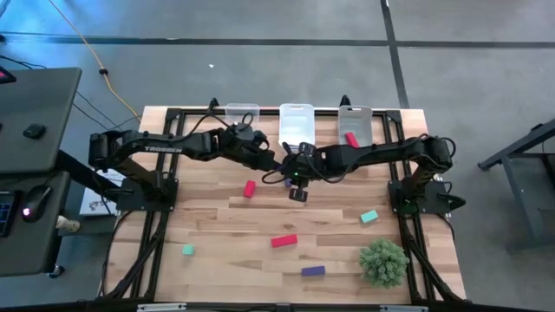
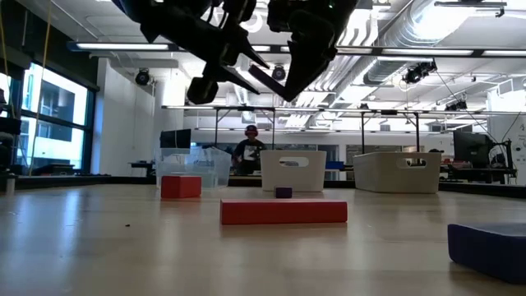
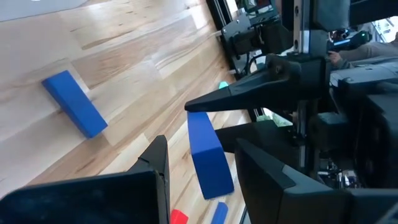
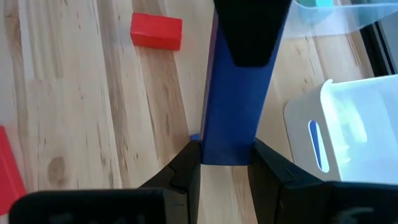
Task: Sort & place blocks by color
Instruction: Put the violet block into the white bin
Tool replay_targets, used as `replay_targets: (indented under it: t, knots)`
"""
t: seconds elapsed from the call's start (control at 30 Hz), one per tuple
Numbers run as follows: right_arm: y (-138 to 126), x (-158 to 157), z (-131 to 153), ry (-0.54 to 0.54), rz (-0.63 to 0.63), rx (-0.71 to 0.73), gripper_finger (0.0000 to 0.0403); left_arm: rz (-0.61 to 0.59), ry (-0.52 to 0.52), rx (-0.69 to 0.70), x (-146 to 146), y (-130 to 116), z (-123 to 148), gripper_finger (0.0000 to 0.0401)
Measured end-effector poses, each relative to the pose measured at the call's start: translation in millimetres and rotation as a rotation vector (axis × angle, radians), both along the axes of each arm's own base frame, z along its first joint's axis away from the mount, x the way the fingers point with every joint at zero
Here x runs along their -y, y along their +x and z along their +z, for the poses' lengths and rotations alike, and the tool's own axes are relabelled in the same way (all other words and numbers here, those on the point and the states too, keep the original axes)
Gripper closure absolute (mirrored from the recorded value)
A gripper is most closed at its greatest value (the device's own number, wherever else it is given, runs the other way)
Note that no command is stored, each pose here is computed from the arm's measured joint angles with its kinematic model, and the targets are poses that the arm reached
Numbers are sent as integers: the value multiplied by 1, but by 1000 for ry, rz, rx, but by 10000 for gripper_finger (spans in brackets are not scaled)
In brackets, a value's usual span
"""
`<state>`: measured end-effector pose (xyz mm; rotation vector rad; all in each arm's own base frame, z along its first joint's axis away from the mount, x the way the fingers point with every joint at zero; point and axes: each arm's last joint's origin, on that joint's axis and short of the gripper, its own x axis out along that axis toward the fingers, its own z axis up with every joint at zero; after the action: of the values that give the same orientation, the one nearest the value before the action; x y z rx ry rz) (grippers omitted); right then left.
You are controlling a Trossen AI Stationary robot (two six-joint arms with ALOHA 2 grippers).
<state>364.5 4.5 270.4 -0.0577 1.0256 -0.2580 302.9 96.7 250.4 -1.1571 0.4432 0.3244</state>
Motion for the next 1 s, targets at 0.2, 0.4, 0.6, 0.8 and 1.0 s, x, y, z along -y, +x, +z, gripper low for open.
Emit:
replay_targets:
  t: [0.2, 0.4, 0.6, 0.8, 1.0]
  knots:
    - [-1, 0, 0, 4, -8, -6, 325, -2, 4, 0, 0, 0, 0, 332]
    - [-1, 0, 0, 4, -9, -6, 325, -27, 44, 1, 1, 0, 0, 380]
    - [-1, 0, 0, 2, -12, -6, 325, -43, 72, 0, 1, 0, 0, 397]
    - [-1, 0, 0, 1, -12, -6, 315, -56, 112, -2, 0, 0, 0, 400]
    - [-1, 0, 0, 5, -10, -6, 280, -64, 145, 19, 0, 1, 2, 401]
